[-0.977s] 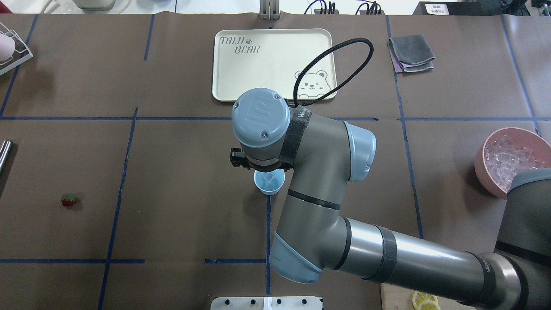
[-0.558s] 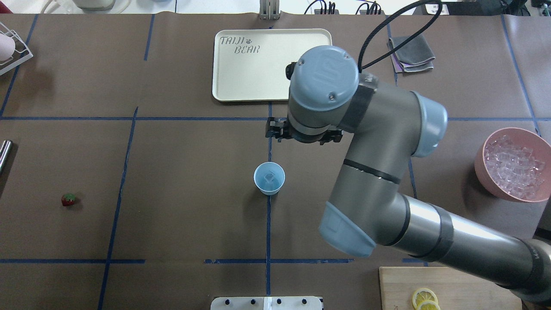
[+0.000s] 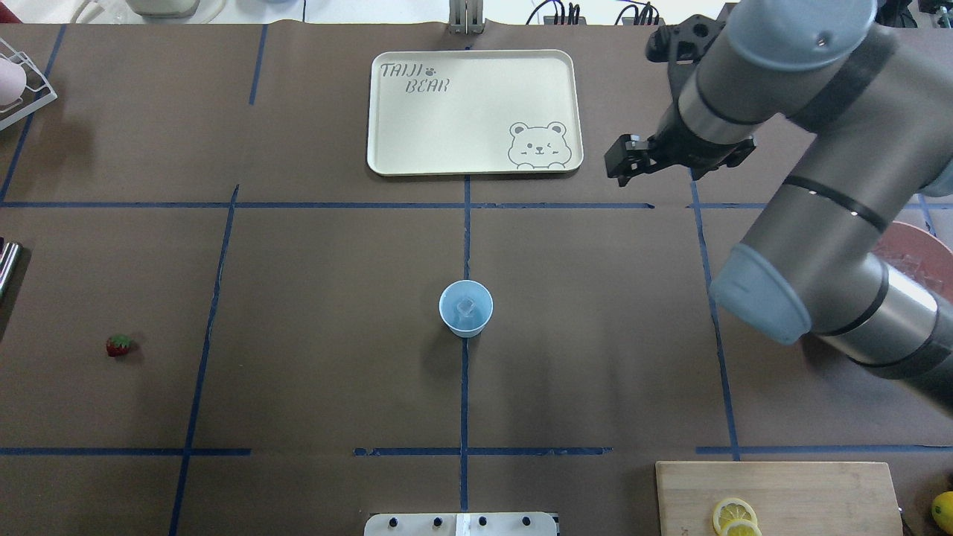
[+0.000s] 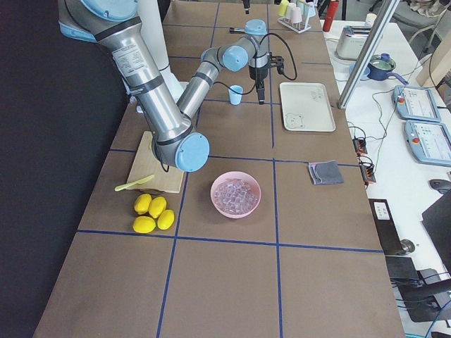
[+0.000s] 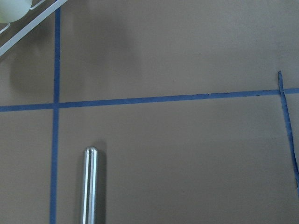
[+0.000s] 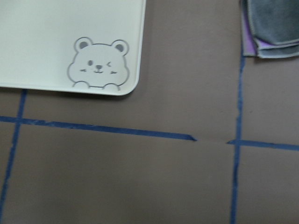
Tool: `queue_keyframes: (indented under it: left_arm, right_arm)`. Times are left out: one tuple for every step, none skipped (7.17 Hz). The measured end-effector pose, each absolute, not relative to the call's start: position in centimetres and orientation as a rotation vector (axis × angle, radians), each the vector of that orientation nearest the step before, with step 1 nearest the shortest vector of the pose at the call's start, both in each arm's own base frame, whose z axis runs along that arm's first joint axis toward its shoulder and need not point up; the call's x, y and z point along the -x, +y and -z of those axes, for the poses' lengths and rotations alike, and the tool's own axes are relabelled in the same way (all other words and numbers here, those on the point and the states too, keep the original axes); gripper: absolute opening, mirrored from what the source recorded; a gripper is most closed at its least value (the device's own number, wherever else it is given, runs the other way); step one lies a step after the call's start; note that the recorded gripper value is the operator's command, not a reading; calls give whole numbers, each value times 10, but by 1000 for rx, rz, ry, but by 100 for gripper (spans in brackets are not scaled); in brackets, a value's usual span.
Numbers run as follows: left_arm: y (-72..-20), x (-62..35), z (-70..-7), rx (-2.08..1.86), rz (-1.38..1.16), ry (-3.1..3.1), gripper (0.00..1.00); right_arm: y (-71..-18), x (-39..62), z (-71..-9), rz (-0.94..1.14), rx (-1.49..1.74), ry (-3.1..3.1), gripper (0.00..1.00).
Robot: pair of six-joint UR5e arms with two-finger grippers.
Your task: Mash ice and strawberries in cup
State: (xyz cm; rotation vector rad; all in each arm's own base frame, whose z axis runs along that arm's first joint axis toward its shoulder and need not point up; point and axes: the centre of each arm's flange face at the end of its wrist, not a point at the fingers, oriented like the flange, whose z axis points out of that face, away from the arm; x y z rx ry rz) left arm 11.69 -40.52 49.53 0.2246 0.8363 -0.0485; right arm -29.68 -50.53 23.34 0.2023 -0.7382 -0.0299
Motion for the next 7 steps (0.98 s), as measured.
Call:
queue_keyframes:
  left_arm:
    - [-387,-147,-487,-222,64,837,99]
    - [-371,-173,-486,-235,76,832,99]
    - [-358,-198,-489,-254,83,817,99]
    - [-347,-224,-497,-277,92,809,99]
    - [-340,-246,-512,-303,101,808,99]
    - [-335,-265,-528,-325,103,804,99]
    - [-331,-279,-541,-335,99,793,99]
  right_arm:
    - [-523,244,-266,74,-207,-726,99]
    - [-536,188,-300,116,-215,-709,99]
    - [-543,136,-335,156,-222,-689,99]
    - [-548,88,-369,192,-226,-670,99]
    - [-553,52,-397,216,-223,-663,99]
    - [-554,23,-426,231,-219,-662,99]
    - [-547,2,-455,235,-221,-665,99]
